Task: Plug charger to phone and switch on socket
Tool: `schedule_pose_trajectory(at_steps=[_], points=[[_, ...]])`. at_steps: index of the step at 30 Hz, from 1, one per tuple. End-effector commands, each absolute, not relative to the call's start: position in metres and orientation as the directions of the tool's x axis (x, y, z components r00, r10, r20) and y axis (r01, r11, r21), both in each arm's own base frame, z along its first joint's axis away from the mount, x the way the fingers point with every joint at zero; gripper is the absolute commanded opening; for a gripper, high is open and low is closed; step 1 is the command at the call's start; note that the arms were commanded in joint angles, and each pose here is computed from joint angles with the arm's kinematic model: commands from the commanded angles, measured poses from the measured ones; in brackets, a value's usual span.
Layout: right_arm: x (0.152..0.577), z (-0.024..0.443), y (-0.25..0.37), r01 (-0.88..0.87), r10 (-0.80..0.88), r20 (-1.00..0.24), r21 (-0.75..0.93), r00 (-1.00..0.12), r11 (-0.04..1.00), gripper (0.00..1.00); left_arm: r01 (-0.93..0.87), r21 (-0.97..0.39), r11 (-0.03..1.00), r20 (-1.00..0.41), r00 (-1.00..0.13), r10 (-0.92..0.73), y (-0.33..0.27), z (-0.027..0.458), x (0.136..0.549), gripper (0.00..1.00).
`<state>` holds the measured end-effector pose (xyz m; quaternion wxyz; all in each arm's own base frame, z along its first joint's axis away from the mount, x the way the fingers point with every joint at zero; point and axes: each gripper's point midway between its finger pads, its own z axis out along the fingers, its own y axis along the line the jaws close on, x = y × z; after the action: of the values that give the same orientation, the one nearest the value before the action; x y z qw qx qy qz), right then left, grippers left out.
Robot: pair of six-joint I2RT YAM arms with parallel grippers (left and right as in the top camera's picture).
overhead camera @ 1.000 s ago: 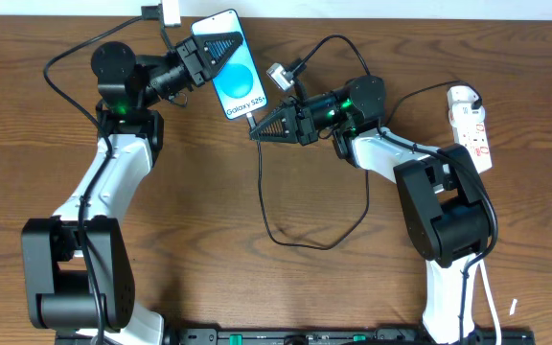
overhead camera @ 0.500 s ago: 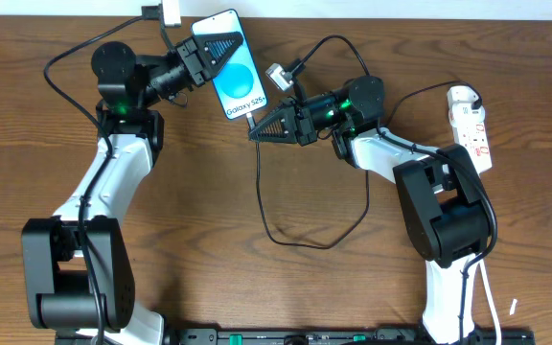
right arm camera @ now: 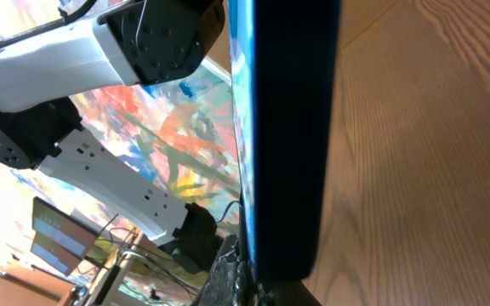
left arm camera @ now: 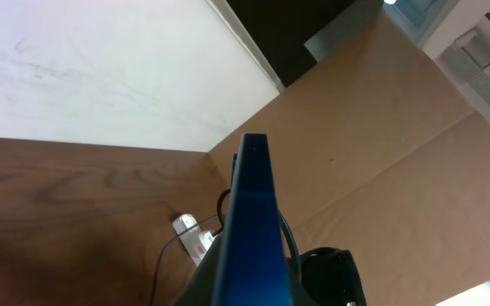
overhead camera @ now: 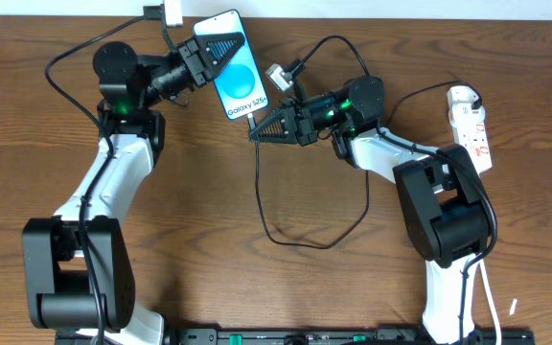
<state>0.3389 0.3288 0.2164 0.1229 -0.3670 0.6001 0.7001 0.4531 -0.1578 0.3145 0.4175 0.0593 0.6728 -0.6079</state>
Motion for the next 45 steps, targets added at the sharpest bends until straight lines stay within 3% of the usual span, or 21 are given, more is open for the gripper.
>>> schedule_pose_trajectory(at_steps=[1, 18, 45], points=[[0.3516, 0.2355, 0.3311, -0.633, -0.191, -0.673, 0.738, -0.715, -0.234, 0.01, 0.639, -0.741, 0.207, -0.667, -0.662, -0.343, -0.1724, 0.3186, 0.4345, 0.08], [0.3526, 0.2365, 0.3301, -0.625, -0.192, -0.664, 0.746, -0.723, -0.230, 0.01, 0.659, -0.726, 0.196, -0.682, -0.654, -0.328, -0.1738, 0.3211, 0.4306, 0.08], [0.3485, 0.2448, 0.3253, -0.705, -0.181, -0.752, 0.659, -0.634, -0.264, 0.01, 0.638, -0.751, 0.170, -0.655, -0.688, -0.312, -0.1756, 0.3200, 0.4261, 0.08]])
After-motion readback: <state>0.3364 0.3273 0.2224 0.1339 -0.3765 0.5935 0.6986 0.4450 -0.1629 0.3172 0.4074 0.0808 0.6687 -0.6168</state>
